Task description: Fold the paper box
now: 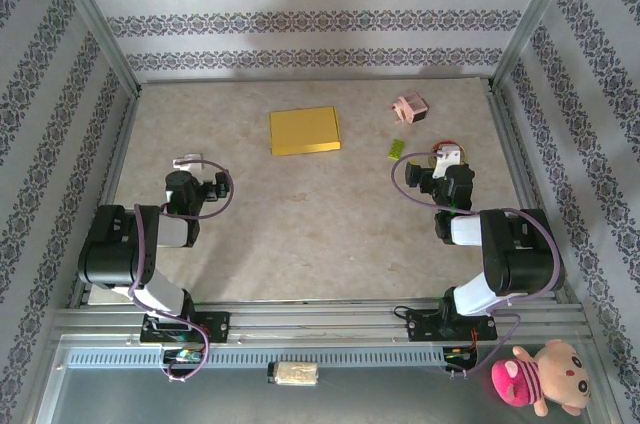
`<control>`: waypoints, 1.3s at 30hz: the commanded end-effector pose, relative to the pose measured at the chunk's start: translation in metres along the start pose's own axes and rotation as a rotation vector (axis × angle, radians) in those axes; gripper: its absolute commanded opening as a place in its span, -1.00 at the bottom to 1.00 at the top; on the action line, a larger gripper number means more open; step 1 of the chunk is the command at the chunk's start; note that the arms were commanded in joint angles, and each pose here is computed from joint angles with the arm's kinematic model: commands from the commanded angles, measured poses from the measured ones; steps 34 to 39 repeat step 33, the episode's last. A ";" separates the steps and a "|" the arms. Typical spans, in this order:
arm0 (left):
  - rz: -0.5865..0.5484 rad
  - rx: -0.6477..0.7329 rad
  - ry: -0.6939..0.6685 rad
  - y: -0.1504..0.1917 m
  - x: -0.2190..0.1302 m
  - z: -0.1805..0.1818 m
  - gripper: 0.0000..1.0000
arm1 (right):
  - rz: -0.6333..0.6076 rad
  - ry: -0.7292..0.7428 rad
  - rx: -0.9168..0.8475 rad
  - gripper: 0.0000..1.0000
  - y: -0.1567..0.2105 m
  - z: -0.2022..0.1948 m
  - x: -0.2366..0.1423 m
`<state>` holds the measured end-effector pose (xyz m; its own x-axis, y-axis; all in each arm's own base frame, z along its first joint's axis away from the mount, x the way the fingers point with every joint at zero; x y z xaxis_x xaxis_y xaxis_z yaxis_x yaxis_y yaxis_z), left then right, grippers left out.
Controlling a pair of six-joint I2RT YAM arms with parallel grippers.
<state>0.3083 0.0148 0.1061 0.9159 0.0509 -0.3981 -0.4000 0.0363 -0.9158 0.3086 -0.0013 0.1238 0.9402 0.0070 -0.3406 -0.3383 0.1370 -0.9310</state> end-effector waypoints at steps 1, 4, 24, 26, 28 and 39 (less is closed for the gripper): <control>-0.045 0.034 0.040 -0.013 0.001 -0.005 0.99 | -0.050 -0.002 0.004 0.96 -0.009 0.003 0.000; -0.064 0.036 0.028 -0.013 0.002 -0.004 0.99 | -0.051 -0.002 0.005 0.96 -0.009 0.003 0.000; -0.070 0.046 -0.073 -0.013 0.000 -0.005 0.99 | -0.051 -0.002 0.001 0.96 -0.010 0.003 0.001; -0.073 0.045 -0.073 -0.013 0.000 -0.005 0.99 | -0.048 0.004 -0.009 0.96 -0.010 0.005 0.001; -0.072 0.045 -0.073 -0.013 0.000 -0.005 0.99 | -0.043 0.005 -0.011 0.96 -0.009 0.006 0.002; -0.071 0.045 -0.073 -0.013 0.000 -0.005 0.99 | -0.052 -0.001 -0.015 0.96 -0.009 0.006 0.000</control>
Point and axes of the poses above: each hand's point on the last joint's axis, 136 mm out from that joint toward the fingers, its own x axis out along the fingers, its own z axis along the line the jaws close on, y = z × x, the point moved 9 cm from there along -x, back along the fingers, and after that the axes turned 6 degrees about x, right-handed, at the moved point
